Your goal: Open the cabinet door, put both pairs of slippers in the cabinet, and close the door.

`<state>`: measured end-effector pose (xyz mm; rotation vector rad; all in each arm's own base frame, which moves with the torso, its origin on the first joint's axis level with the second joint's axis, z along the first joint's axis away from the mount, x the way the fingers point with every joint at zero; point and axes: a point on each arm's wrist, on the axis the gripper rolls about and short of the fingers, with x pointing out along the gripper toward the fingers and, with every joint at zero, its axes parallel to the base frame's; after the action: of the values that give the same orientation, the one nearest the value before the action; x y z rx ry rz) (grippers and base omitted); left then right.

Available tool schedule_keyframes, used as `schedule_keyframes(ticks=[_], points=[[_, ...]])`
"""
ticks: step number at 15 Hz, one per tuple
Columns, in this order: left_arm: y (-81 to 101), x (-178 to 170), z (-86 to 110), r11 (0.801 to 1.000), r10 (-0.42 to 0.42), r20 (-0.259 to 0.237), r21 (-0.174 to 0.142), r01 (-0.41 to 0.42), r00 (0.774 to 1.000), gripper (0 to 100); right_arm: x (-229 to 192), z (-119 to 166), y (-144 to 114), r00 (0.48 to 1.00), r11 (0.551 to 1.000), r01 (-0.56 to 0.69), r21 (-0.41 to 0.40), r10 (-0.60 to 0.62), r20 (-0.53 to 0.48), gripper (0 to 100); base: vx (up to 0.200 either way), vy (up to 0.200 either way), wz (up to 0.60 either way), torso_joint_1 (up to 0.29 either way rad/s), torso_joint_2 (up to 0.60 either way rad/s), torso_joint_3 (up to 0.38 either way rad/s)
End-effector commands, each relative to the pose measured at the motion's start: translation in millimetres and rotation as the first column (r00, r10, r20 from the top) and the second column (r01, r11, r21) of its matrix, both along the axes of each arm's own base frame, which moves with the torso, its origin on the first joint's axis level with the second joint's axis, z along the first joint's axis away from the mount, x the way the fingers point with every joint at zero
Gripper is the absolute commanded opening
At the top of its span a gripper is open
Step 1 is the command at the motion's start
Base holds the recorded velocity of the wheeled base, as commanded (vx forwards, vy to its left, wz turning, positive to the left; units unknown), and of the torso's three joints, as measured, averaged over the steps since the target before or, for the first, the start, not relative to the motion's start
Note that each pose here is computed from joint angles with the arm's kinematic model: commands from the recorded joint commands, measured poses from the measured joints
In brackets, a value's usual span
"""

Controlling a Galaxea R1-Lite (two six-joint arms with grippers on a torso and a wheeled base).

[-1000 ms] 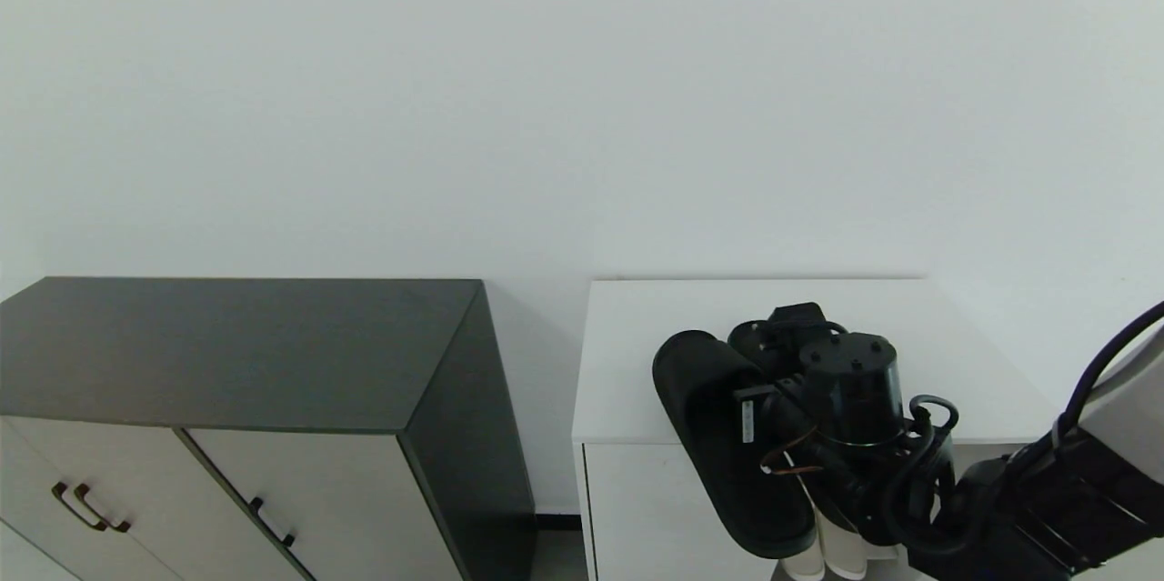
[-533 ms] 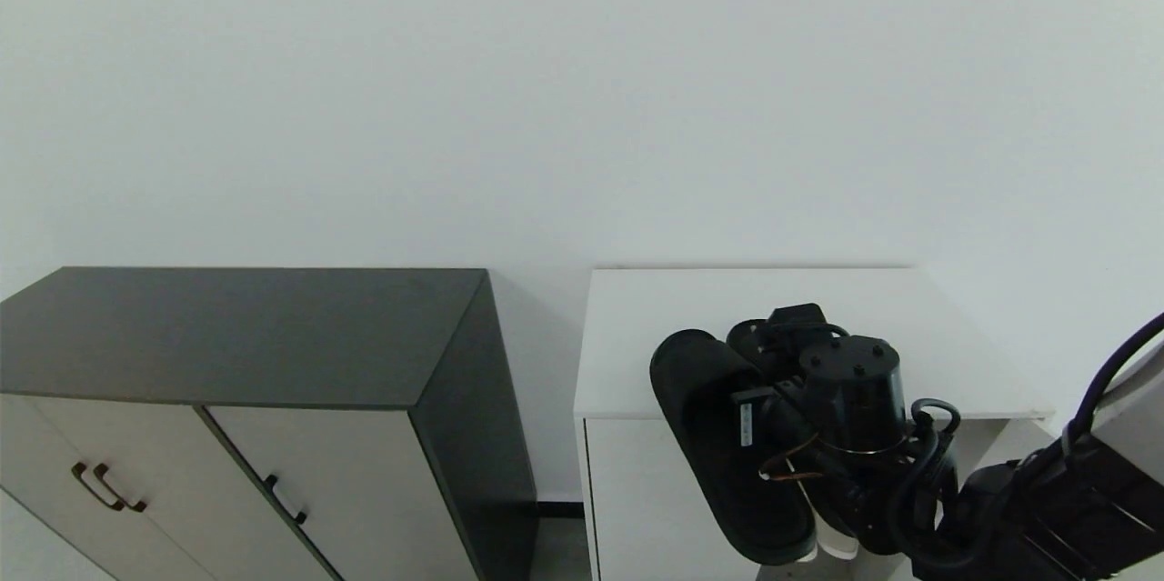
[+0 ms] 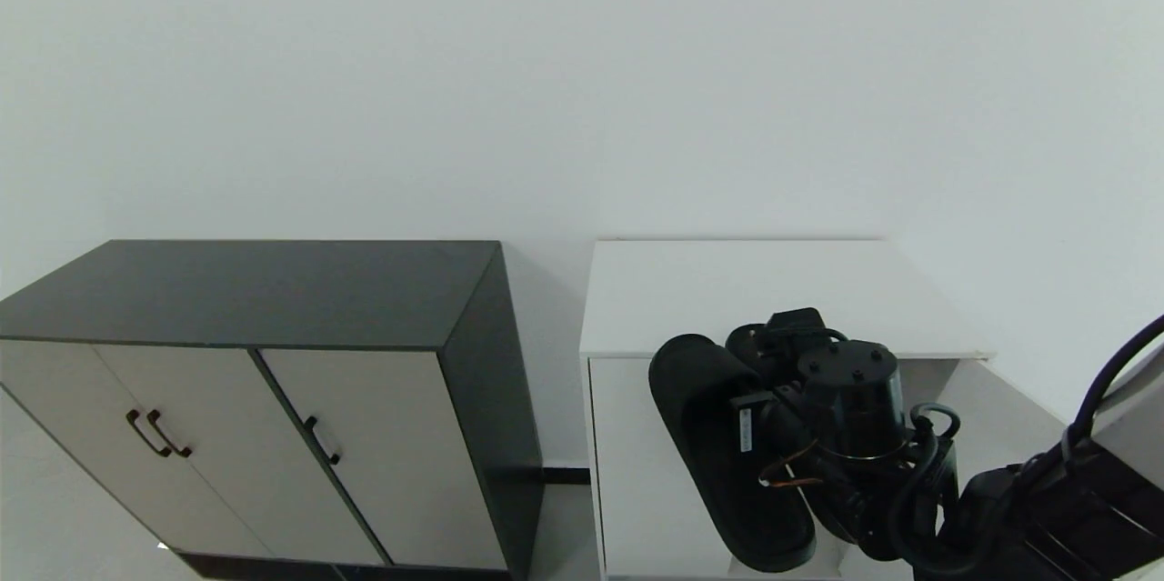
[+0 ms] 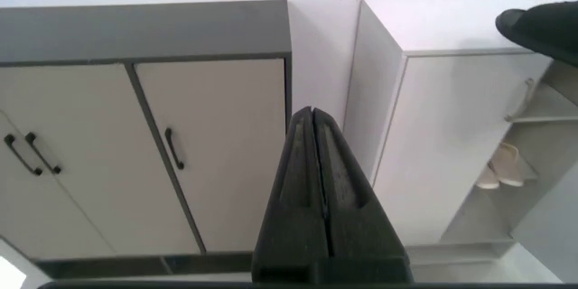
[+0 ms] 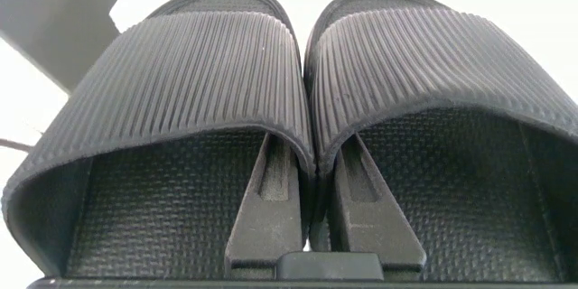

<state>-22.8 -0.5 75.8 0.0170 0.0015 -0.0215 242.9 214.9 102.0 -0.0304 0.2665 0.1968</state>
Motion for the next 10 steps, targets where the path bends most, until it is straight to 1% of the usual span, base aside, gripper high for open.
schedule_keyframes(ticks=[1,10], points=[[0.0,0.0,0.0,1.0,0.0,0.0,0.0,0.0,1.0,0,-1.3,-2.1,-0.2,1.0,1.0,-0.003,-0.006,0.003,-0.006,0,0.0,0.0,0.0,0.0,0.0,0.0],[0.0,0.0,0.0,1.0,0.0,0.0,0.0,0.0,1.0,0,-4.1,-2.3,0.6,1.0,1.0,-0.011,0.002,0.011,0.006,0,0.0,0.0,0.0,0.0,0.0,0.0]])
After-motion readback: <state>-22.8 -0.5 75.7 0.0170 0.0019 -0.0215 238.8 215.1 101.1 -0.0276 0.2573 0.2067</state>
